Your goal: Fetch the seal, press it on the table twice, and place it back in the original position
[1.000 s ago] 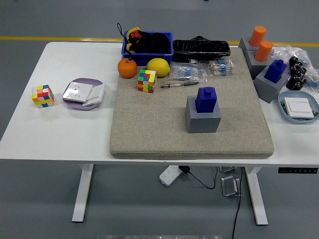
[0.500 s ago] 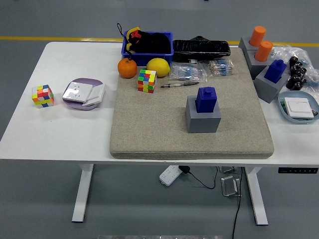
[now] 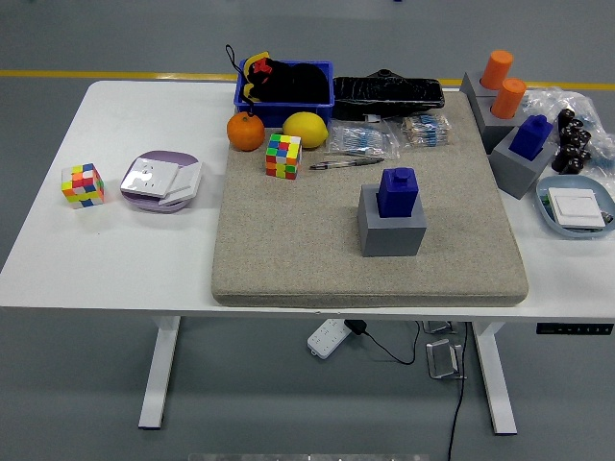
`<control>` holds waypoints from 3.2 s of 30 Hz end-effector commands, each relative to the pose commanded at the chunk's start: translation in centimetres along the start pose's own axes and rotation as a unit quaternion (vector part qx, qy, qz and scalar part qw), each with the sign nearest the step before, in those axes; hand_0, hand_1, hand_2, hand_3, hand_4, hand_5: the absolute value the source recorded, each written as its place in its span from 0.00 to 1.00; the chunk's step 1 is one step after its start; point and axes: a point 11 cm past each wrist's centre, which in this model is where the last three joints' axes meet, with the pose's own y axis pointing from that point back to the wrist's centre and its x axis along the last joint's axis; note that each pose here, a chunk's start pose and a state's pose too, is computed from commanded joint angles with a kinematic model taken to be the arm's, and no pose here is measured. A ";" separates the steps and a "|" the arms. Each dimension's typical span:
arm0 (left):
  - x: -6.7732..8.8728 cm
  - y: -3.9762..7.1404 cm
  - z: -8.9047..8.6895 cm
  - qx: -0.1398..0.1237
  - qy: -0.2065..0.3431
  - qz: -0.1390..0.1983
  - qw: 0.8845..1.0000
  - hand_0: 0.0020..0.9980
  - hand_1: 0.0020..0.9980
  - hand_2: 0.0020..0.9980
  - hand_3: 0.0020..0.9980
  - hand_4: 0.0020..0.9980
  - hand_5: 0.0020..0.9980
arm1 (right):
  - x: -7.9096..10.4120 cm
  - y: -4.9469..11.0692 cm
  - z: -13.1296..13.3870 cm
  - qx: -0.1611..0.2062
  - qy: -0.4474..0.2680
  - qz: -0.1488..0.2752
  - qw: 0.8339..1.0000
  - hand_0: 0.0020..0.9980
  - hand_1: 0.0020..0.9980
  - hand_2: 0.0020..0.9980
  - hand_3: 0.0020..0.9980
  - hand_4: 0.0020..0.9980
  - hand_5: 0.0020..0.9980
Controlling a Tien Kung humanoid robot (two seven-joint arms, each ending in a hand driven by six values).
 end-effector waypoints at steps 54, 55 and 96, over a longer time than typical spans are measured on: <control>0.1 0.0 -0.3 0.003 -0.002 0.001 1.000 0.84 0.83 0.80 0.86 0.85 0.47 | 0.0 0.4 -0.1 0.002 -0.005 0.002 1.000 0.78 0.70 0.70 0.64 0.84 0.23; 0.1 0.0 -0.2 0.002 -0.002 0.001 1.000 0.84 0.83 0.80 0.86 0.85 0.47 | 0.0 0.5 -0.1 0.003 -0.005 0.003 1.000 0.78 0.70 0.70 0.64 0.84 0.23; -0.1 0.0 -0.4 0.004 0.000 0.000 1.000 0.84 0.83 0.80 0.86 0.85 0.47 | 0.0 0.4 -0.5 0.005 -0.005 0.002 1.000 0.78 0.69 0.69 0.65 0.83 0.23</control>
